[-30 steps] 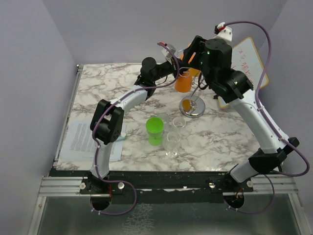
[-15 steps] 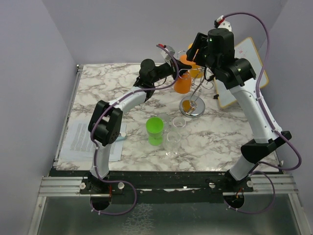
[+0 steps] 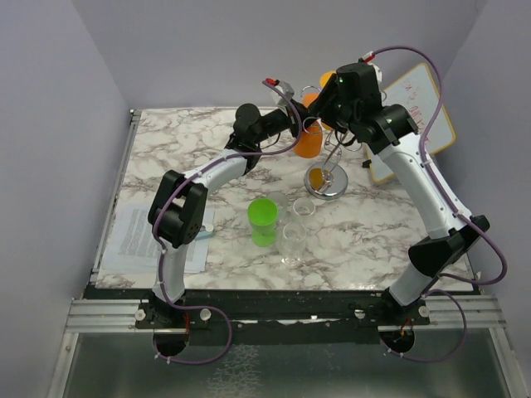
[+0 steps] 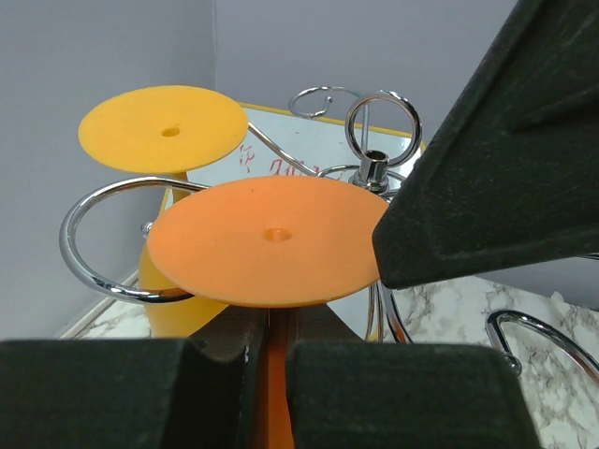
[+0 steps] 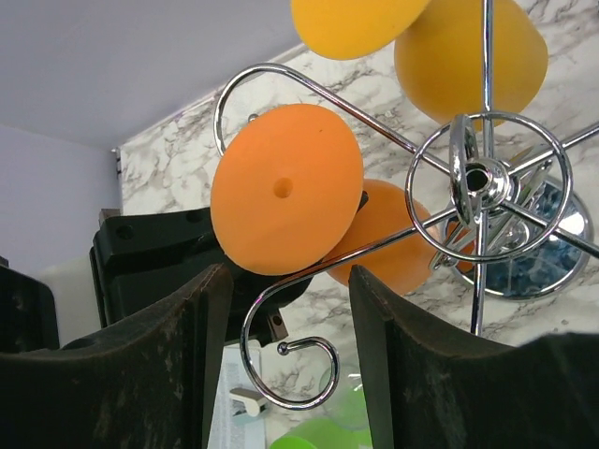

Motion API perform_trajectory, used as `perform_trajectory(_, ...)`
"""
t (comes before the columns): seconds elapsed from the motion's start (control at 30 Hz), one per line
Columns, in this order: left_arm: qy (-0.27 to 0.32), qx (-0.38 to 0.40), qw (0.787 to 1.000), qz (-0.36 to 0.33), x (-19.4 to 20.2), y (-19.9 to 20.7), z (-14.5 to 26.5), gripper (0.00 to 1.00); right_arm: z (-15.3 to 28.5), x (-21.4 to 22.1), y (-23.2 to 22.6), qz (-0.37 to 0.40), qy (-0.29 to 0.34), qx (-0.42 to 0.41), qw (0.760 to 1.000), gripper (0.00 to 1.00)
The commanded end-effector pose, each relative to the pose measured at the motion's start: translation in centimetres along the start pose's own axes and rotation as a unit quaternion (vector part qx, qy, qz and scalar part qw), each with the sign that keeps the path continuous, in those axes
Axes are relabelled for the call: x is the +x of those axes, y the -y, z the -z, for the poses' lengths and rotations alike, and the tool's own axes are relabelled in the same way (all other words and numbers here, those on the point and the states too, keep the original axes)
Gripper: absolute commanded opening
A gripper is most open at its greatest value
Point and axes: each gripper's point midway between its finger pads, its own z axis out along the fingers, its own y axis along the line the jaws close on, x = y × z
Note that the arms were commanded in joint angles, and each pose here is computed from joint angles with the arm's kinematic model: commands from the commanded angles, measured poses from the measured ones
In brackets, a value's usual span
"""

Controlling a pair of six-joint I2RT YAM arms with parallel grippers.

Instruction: Place the wine glass upside down on the wine glass rack

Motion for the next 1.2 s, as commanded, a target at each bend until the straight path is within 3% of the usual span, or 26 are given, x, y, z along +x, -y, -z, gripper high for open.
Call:
perform_trajectory(0.0,0.039,0.022,0.998,-0.035,-3.9,1.6,0.0,0.0,0.6,-1.0,-0.2,-0.066,0.022,0.004,0.998,0.58)
perform_trajectory(0.37,0.043,0.035,0.998,-0.031,-4.2,2.5,0.3,0.0,-0.2,-2.7,-0.2,-0.145,0.092,-0.009,0.985,0.53)
perform_trajectory(0.7,0.046,0.043,0.998,-0.027,-4.3,2.9,0.4,0.0,-0.8,-3.7,0.6,-0.208,0.116,0.002,0.971,0.41)
perform_trajectory(0.77,0.046,0.045,0.998,-0.026,-4.3,3.0,0.5,0.0,-1.2,-3.6,0.5,-0.217,0.109,-0.002,0.97,0.36)
perform_trajectory(0.9,0.047,0.045,0.998,-0.021,-4.4,3.1,0.5,0.0,-1.5,-3.4,0.3,-0.233,0.1,-0.008,0.967,0.16)
perform_trajectory(1.0,0.045,0.04,0.998,-0.01,-4.2,2.9,0.7,0.12,-1.2,-3.7,0.1,-0.243,0.104,-0.016,0.964,0.03)
perform_trajectory(1.17,0.041,0.021,0.999,0.009,-3.9,2.1,1.6,0.35,-0.6,-3.9,0.0,-0.254,0.112,-0.031,0.96,0.01)
